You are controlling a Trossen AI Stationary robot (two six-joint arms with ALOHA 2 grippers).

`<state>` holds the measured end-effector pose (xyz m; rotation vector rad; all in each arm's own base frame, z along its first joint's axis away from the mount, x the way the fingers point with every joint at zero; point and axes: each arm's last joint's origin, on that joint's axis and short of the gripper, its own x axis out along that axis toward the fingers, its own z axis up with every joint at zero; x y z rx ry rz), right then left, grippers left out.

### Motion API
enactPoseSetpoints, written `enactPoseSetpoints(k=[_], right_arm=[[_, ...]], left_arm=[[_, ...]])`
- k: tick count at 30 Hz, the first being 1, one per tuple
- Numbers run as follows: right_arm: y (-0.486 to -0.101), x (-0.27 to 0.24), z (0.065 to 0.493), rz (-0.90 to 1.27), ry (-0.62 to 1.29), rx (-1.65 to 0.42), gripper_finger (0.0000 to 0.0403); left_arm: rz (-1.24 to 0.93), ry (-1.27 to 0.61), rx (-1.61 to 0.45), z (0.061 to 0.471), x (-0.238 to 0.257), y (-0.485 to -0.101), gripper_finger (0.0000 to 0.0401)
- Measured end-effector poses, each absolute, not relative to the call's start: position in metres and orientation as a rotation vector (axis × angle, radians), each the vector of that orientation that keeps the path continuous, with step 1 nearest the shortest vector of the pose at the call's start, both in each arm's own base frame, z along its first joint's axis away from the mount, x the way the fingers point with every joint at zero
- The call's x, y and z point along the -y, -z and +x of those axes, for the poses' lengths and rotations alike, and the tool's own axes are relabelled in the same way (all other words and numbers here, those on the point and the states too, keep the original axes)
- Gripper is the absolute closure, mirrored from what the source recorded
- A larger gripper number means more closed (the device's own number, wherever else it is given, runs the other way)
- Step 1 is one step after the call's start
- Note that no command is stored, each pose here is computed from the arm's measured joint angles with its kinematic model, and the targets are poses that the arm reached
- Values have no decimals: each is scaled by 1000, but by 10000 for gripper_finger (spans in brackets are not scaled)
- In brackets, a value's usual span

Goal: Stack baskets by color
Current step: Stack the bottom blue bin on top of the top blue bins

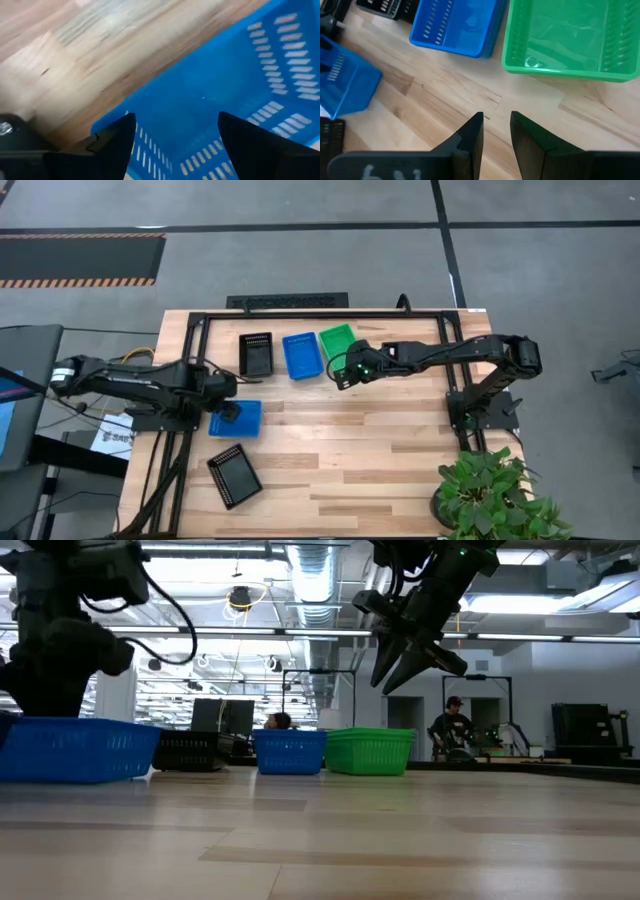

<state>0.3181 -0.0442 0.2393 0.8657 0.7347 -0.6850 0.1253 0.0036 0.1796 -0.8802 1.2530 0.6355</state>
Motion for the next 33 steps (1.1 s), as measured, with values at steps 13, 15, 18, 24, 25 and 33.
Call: enactPoseSetpoints(k=[13,15,18,24,25,33], right_arm=[[-239,44,318,810,655,-761,285],[-239,44,318,803,637,-770,285],[-239,43,318,809,627,-779,285],[-239,42,318,826,594,-795,285],[-238,42,318,831,586,-801,285],[-237,38,316,828,539,-853,284]], left_arm=[[-822,-711,-1255,178,-3,-176,127],[-793,-681,-1255,190,-3,-176,127],[-753,-618,-1238,210,-3,-175,127],[-651,-408,-1117,259,-3,-175,127],[-623,-349,-1092,269,-3,-177,127],[-218,122,-984,313,-7,-182,127]])
